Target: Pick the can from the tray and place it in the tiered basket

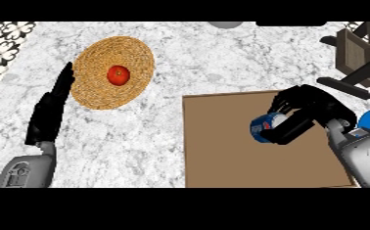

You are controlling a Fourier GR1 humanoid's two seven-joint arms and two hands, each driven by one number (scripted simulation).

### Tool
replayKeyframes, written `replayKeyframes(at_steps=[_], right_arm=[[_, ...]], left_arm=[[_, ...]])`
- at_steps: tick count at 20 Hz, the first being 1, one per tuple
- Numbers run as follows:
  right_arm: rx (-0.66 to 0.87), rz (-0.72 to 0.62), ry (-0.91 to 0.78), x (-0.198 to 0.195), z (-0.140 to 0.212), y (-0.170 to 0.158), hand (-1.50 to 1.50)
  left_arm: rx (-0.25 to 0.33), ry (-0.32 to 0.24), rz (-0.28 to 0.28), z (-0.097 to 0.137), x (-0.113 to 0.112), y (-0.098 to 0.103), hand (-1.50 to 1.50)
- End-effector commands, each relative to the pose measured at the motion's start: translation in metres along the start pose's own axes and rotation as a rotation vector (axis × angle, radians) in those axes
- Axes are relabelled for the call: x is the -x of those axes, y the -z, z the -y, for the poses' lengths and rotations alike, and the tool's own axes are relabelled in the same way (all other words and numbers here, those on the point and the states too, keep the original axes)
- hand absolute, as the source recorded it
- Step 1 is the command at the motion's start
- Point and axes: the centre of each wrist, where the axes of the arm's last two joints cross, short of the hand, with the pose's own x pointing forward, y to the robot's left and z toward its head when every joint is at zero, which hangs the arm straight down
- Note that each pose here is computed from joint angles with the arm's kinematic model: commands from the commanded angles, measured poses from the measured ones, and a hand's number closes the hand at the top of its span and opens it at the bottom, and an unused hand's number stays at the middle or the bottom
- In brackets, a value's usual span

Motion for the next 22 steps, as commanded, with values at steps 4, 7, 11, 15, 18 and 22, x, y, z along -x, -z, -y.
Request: replayKeyframes(at_steps=[4,7,11,15,18,22], right_arm=[[0.391,0.032,-0.135,-0.101,0.027,-0.026,1.50],[0.546,0.102,-0.133,-0.142,0.035,-0.035,1.50],[0.718,0.234,0.019,-0.175,0.041,-0.056,1.50],[0.959,0.287,0.016,-0.206,0.074,-0.093,1.50],[1.063,0.345,0.043,-0.226,0.088,-0.115,1.50],[1.182,0.303,0.006,-0.229,0.121,-0.138,1.50]], left_arm=[[0.054,-0.002,0.033,0.005,-0.015,0.008,0.00],[0.048,0.017,0.051,0.005,-0.014,0.008,0.00],[0.036,-0.011,0.019,0.009,-0.004,0.004,0.00],[0.038,0.019,0.024,0.013,-0.006,-0.003,0.00],[0.037,0.003,0.020,0.008,-0.011,0.003,0.00],[0.018,0.002,0.001,0.005,-0.013,0.006,0.00]])
